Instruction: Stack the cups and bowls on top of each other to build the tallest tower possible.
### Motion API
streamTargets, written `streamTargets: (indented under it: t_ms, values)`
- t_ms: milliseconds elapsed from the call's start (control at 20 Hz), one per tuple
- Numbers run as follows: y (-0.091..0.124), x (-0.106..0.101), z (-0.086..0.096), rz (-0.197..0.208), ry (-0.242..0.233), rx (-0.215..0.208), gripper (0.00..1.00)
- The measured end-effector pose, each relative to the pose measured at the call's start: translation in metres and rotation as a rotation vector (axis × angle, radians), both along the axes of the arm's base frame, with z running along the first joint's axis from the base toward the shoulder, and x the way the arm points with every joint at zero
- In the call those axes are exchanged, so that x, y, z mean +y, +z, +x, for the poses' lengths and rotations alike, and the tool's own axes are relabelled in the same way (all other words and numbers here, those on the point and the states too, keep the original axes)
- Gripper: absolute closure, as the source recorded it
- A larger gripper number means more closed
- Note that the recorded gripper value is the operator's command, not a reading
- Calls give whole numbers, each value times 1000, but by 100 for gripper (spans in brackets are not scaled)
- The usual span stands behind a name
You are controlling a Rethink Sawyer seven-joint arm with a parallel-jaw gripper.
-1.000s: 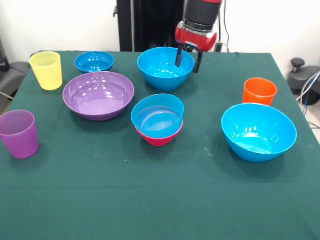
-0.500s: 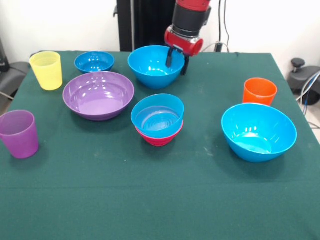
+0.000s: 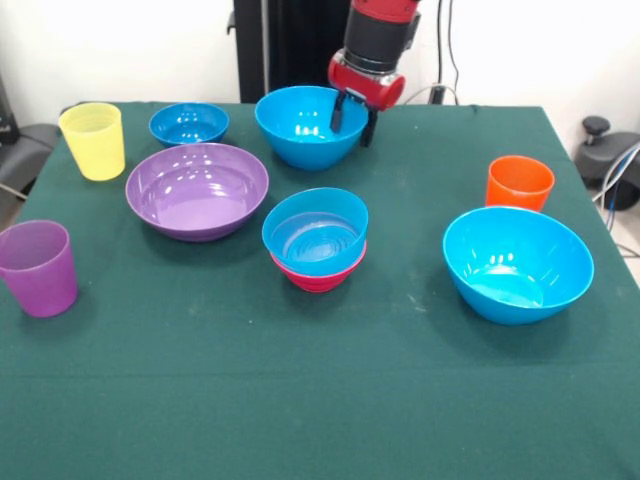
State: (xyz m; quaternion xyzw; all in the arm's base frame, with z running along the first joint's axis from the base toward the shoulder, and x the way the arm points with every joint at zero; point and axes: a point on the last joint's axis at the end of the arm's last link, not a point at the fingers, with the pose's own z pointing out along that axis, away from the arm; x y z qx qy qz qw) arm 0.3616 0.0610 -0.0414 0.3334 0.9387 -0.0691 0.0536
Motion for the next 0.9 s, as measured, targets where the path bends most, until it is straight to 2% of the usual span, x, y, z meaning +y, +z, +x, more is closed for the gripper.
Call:
streamTargets:
  t_ms: [400, 600, 650, 900]
  values:
    - [2, 8, -8, -2, 64, 6, 0]
    - [3, 9, -9, -1, 72, 7, 0]
    - [3, 9, -9, 0, 77, 5, 100]
    - [8, 4, -5, -10, 75, -7, 100]
